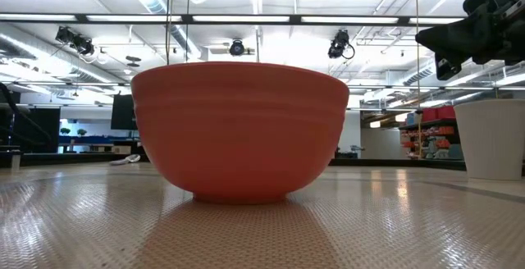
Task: Pick & Place Utensil
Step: Put the fork on the bowl
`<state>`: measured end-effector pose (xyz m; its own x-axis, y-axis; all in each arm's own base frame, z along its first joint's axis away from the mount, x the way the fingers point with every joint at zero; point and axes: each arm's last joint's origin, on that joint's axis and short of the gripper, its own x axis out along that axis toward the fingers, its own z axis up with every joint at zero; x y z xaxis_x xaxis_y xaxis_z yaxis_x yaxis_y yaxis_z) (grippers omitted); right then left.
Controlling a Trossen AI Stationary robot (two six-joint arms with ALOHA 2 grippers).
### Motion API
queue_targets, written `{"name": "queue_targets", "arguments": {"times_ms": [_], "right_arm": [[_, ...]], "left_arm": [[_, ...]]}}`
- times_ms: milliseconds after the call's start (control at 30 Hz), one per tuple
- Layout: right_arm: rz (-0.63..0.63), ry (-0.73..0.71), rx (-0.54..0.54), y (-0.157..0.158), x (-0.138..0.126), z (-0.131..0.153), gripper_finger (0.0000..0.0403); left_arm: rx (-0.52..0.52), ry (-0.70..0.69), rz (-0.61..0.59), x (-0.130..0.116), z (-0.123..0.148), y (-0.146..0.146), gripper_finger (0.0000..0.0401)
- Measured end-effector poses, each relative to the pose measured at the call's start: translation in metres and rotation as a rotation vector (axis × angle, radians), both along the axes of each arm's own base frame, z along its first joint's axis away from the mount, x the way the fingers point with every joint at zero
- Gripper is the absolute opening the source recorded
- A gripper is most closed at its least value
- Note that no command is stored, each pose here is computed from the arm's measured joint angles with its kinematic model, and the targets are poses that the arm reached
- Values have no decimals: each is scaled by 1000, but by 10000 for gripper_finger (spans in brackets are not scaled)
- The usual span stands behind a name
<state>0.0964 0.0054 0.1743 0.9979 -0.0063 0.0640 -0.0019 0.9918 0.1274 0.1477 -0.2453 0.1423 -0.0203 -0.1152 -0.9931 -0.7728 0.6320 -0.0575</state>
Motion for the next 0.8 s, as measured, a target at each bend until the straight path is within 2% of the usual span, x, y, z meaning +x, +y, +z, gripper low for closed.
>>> {"name": "queue_targets", "arguments": {"times_ms": [333,667,800], "right_arm": [[0,0,0,0,0,0,35],[0,0,0,0,0,0,35],[0,0,0,0,0,0,35]], "left_arm": [[51,-109,-12,8,0,3,81],[193,-225,-131,30,0,23,75],[220,-242,-192,34,0,27,76]]}}
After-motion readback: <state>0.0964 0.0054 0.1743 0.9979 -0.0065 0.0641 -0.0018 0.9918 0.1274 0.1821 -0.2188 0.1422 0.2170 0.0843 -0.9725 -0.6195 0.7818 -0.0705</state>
